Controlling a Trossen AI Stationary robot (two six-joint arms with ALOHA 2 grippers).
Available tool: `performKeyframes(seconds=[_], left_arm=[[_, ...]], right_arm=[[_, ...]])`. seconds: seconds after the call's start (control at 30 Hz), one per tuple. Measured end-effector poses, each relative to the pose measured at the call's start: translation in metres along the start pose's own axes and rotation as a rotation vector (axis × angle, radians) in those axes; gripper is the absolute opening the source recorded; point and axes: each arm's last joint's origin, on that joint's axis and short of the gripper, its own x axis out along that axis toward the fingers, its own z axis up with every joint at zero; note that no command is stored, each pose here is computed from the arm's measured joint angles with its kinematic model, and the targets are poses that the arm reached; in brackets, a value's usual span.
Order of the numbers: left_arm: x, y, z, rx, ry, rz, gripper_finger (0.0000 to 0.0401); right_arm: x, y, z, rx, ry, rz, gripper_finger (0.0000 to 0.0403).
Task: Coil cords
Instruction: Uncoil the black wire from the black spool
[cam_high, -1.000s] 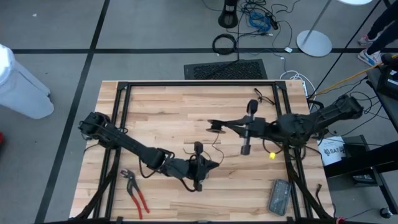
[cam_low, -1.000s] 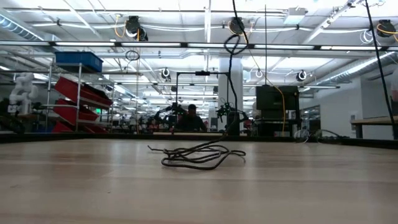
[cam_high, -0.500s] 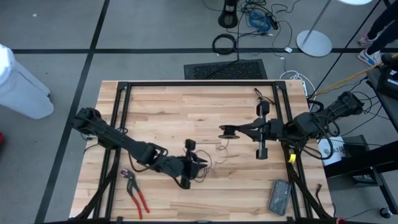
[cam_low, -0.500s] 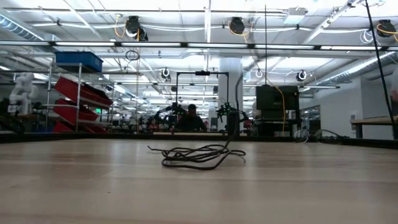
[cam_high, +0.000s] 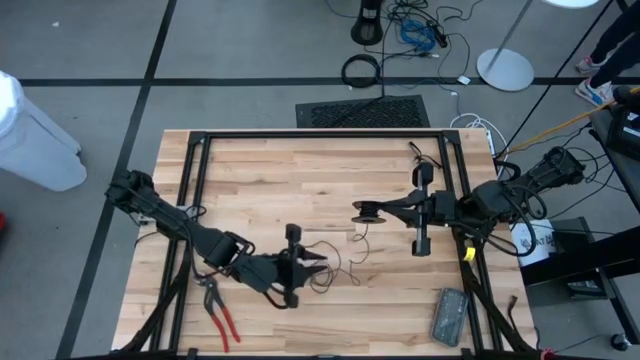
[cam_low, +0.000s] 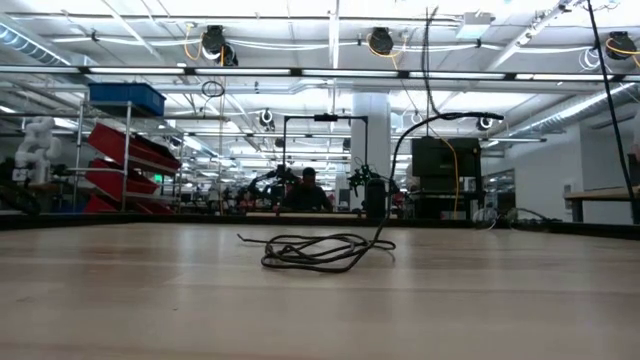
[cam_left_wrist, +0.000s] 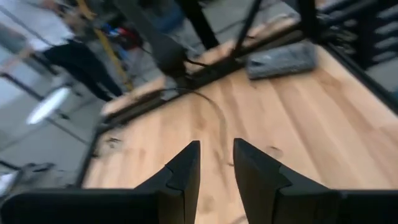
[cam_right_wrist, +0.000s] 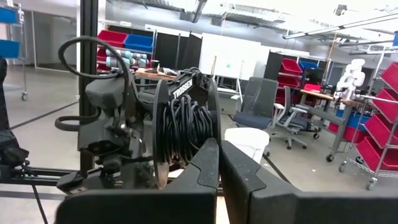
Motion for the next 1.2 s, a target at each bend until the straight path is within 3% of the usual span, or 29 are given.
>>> performKeyframes(seconds=[0.27, 0.37, 0.67, 0.9, 1.2], left_arm=[[0.003, 0.010, 0.023, -0.180, -0.218, 0.141, 0.0103], [0.011, 0.004, 0.025, -0.137, -0.268, 0.161, 0.0103], [0.037, -0.009, 0.013, 0.020, -0.244, 0.176, 0.0117], [0.039, -0.002, 0.015, -0.031, -0.265, 0.224, 0.0152], [0.043, 0.012, 0.018, -0.093, -0.327, 0.248, 0.0156]], right_arm=[[0.001, 0.001, -0.001, -0.001, 0.004, 0.001, 0.0000], [0.002, 0.002, -0.002, -0.004, 0.008, 0.002, 0.0000], [0.003, 0.002, -0.003, -0.006, 0.010, 0.002, 0.0000], [0.003, 0.002, -0.003, -0.006, 0.010, 0.002, 0.0000], [0.003, 0.002, -0.003, -0.006, 0.011, 0.002, 0.0000]])
